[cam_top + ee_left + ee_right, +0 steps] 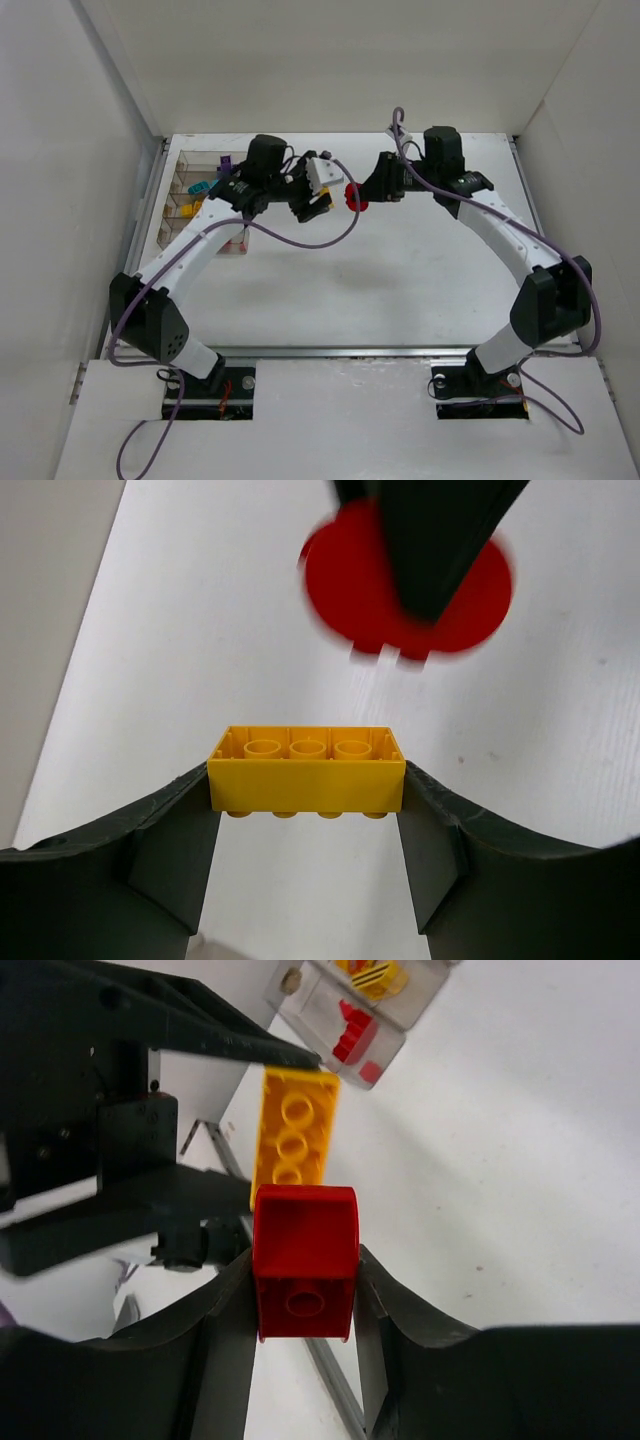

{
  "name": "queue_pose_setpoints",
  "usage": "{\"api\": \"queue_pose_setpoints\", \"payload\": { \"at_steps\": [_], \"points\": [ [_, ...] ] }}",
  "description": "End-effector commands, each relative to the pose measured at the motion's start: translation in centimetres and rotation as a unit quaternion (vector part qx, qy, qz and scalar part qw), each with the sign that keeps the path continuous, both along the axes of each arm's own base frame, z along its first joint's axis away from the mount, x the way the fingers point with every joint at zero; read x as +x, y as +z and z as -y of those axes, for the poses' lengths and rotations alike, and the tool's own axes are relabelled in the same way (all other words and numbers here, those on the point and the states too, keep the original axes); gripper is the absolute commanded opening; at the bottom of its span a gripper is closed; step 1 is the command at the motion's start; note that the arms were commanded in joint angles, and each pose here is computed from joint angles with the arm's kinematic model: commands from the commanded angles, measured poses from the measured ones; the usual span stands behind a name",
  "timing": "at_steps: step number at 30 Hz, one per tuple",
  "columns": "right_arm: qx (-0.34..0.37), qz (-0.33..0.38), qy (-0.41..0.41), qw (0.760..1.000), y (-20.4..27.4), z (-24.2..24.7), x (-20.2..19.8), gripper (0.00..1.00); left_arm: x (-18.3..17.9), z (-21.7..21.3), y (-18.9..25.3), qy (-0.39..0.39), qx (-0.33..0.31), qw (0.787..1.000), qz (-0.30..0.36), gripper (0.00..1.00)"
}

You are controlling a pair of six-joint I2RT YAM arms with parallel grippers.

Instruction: Sort the legos into containers by color

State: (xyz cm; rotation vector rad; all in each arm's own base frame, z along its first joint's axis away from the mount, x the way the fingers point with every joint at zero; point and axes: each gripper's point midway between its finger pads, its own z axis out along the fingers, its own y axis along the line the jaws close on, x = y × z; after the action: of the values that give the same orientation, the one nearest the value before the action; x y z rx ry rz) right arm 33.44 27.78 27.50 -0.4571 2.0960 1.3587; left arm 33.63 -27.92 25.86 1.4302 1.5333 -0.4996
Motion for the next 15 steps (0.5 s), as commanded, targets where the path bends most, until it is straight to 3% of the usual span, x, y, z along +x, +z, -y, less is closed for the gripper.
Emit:
{"api": "queue_pose_setpoints", "payload": {
  "at_steps": [1,9,11,15],
  "points": [
    [0.008,0.038,-0.045,0.998,1.8,1.5,3.1,0.0,1.2,-3.8,0.2,0.061,-0.009,0.998,-0.016,0.0],
    [0.002,0.037,-0.104,0.994,1.5,1.8,7.1,0.0,2.6,-8.3,-1.9,0.146,-0.032,0.986,-0.078,0.0],
    [0.008,0.042,-0.095,0.995,2.1,1.4,7.6,0.0,4.4,-11.3,-3.0,0.202,-0.047,0.973,-0.104,0.0],
    [0.003,0.026,-0.091,0.996,0.5,0.9,8.8,0.0,7.6,-17.7,-6.0,0.345,-0.085,0.916,-0.186,0.0]
  ]
}}
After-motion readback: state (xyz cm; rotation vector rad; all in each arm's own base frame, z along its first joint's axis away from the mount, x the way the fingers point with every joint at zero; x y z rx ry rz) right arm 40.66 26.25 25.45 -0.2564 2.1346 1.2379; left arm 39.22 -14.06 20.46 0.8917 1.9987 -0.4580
